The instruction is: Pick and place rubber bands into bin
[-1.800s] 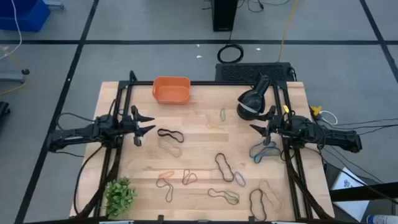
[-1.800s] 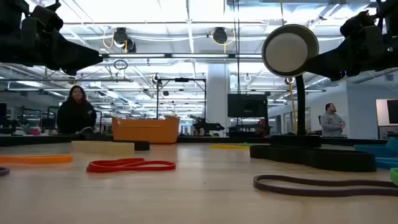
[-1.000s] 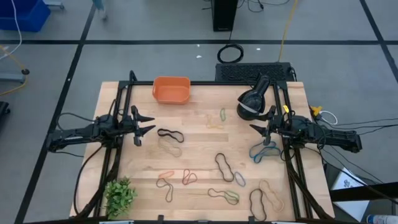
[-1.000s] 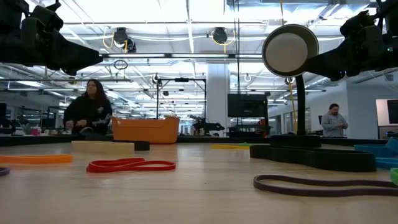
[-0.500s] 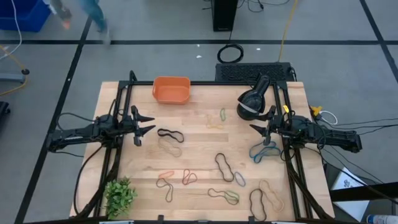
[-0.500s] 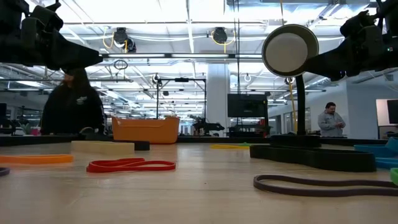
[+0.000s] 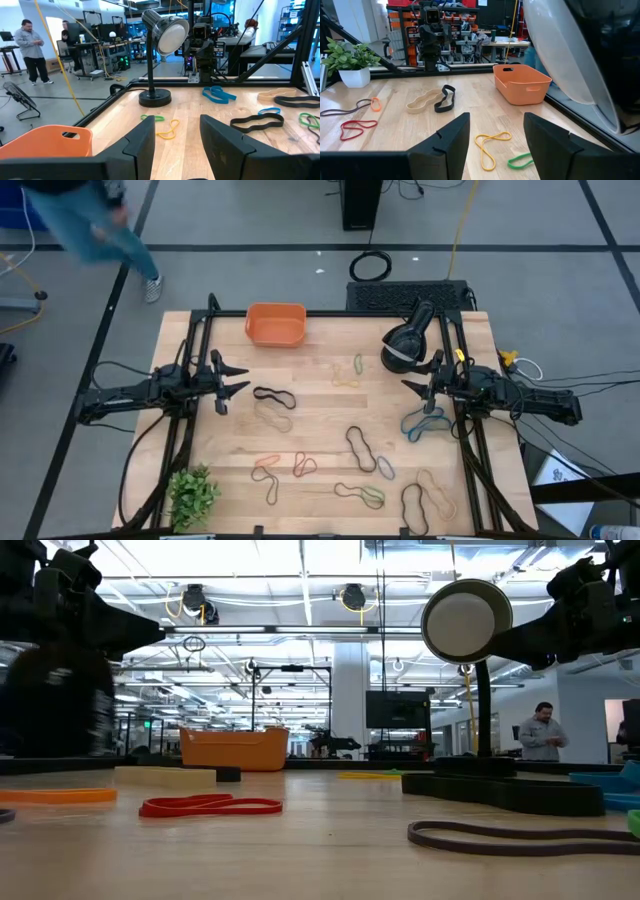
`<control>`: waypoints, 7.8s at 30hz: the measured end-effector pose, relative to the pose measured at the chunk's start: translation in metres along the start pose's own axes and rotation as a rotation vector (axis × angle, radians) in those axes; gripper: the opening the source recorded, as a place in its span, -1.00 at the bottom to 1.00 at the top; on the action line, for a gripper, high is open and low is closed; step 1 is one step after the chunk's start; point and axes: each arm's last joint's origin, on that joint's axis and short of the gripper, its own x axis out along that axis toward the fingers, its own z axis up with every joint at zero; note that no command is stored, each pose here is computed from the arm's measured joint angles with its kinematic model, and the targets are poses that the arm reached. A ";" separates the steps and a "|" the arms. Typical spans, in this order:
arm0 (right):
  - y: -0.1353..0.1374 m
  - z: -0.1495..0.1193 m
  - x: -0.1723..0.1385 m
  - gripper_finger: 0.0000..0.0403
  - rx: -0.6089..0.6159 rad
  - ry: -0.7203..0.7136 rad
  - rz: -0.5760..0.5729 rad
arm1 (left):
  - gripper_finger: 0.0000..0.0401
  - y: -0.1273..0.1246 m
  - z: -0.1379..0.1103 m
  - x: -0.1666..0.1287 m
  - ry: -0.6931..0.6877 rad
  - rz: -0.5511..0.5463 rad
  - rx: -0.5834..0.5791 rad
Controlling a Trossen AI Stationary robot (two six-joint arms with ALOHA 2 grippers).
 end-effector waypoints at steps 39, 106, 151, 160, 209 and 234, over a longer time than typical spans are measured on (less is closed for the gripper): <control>0.000 0.000 0.000 -0.09 0.133 0.000 0.000 | -0.18 0.000 0.000 0.000 0.000 0.000 0.009; -0.004 0.010 0.001 -0.09 0.197 -0.191 -0.119 | -0.48 0.005 -0.051 0.182 1.162 -0.098 0.017; 0.009 -0.012 0.016 -0.23 0.075 0.087 0.227 | -0.95 0.065 0.162 0.201 0.902 0.500 0.312; 0.010 -0.015 0.018 -0.23 0.074 0.119 0.230 | -0.97 0.117 0.120 0.185 1.009 0.627 0.209; 0.010 -0.014 0.018 -0.23 0.073 0.114 0.227 | -0.73 0.167 -0.002 0.172 0.803 0.715 -0.055; 0.010 -0.014 0.018 -0.23 0.073 0.114 0.227 | -0.58 0.152 -0.014 0.182 0.836 0.646 -0.084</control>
